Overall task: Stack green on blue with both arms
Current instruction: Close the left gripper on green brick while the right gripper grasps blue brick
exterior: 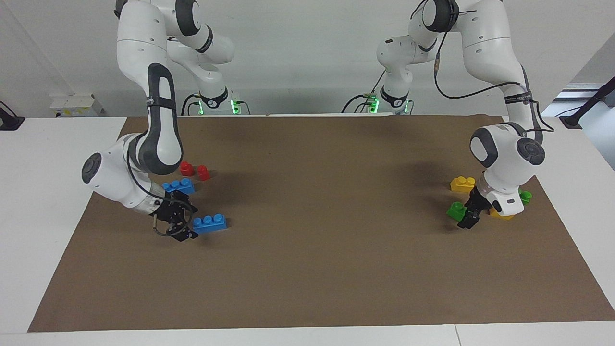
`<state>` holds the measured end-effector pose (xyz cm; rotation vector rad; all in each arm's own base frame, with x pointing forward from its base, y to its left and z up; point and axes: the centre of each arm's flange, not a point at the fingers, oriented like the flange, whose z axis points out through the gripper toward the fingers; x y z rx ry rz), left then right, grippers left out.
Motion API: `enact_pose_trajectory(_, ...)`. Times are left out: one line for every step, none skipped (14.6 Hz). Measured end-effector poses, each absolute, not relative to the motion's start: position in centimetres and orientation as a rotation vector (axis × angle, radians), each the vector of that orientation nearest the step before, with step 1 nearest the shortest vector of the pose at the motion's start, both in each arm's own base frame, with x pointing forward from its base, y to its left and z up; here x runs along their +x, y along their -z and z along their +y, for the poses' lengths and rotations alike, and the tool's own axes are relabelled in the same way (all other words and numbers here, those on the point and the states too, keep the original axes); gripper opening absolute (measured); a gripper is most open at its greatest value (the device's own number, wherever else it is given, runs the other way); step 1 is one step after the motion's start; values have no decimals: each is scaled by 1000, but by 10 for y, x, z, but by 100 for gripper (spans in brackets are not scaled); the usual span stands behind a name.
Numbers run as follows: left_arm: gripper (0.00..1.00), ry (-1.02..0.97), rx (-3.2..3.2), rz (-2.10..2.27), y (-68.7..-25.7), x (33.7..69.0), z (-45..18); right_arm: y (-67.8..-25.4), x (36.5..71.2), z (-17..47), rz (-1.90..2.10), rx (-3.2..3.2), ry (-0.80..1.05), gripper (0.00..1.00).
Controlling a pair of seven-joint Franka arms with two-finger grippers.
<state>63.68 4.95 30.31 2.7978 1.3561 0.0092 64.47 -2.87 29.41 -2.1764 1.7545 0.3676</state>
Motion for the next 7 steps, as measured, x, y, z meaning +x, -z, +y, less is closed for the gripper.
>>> enact_pose_trajectory(82, -9, 2798, 1356, -303, 637, 49, -292, 644, -28, 1755, -2177, -365, 100)
enact_pose_trajectory(67, -6, 2798, 1356, -302, 636, 49, -291, 644, -27, 1755, -2177, -357, 100)
enact_pose_trajectory(54, -4, 2799, 1356, -301, 636, 49, -291, 644, -27, 1755, -2177, -350, 91)
enact_pose_trajectory(44, 0, 2800, 1356, -300, 635, 49, -290, 644, -25, 1756, -2171, -352, 90)
enact_pose_trajectory(34, 1, 2800, 1356, -300, 635, 49, -289, 644, -23, 1757, -2153, -360, 89)
enact_pose_trajectory(34, 1, 2800, 1356, -300, 635, 49, -289, 644, -21, 1755, -2139, -367, 81)
enact_pose_trajectory(34, 1, 2800, 1356, -300, 635, 49, -289, 644, -19, 1754, -2137, -368, 67)
